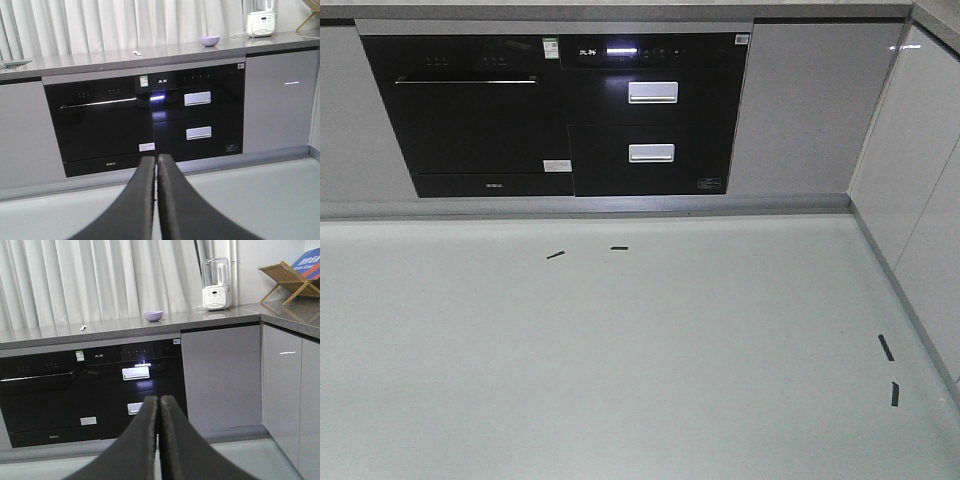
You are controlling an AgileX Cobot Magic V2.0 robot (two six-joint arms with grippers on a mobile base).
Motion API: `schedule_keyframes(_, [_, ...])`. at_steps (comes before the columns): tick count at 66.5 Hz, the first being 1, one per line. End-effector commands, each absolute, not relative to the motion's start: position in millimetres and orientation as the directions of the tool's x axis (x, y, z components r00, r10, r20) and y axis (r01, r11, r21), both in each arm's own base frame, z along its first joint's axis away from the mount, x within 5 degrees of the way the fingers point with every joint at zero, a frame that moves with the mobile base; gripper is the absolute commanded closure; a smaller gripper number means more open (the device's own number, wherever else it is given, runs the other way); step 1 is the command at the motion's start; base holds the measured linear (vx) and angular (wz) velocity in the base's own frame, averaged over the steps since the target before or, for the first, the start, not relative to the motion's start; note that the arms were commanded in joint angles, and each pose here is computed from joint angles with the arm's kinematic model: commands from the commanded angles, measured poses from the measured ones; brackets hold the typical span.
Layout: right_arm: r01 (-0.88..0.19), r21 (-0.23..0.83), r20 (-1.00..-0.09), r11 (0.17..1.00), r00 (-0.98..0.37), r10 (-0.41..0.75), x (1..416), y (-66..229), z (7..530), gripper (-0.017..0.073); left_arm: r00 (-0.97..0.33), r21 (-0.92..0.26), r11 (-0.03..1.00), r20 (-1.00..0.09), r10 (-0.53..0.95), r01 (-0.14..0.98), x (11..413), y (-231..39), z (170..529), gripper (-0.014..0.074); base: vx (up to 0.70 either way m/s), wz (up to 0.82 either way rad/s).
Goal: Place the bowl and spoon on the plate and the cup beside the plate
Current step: 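Drive the base toward the counter with both grippers closed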
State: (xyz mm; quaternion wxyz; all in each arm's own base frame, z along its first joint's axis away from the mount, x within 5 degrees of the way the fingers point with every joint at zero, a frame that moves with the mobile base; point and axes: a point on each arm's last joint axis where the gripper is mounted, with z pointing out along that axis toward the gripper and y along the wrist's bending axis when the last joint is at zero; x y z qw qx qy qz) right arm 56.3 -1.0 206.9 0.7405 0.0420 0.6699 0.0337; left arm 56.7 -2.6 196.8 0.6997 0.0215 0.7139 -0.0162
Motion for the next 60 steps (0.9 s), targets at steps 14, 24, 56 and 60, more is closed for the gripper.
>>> schedule_keyframes(14, [0.006,0.094,-0.979,0.996,0.184,0.091,54.6,-1.3,213.4,0.0562,0.056,-0.002,0.998,-0.998,-0.005,0.062,56.6,-3.4,205.7,0.06,0.0,0.0])
schedule_keyframes(24, [0.006,0.094,-0.979,0.996,0.184,0.091,54.6,-1.3,213.4,0.0562,0.056,-0.002,0.998,-0.998,-0.005,0.062,56.6,-3.4,205.7,0.06,0.0,0.0])
schedule_keyframes(56, [0.006,0.094,-0.979,0.996,0.184,0.091,54.6,-1.3,213.4,0.0562,0.056,-0.002,0.998,-0.998,-0.005,0.062,56.6,-3.4,205.7,0.06,0.0,0.0])
schedule_keyframes(60, [0.006,0.094,-0.979,0.996,0.184,0.091,54.6,-1.3,213.4,0.0562,0.056,-0.002,0.998,-0.998,-0.005,0.062,56.6,-3.4,205.7,0.06,0.0,0.0])
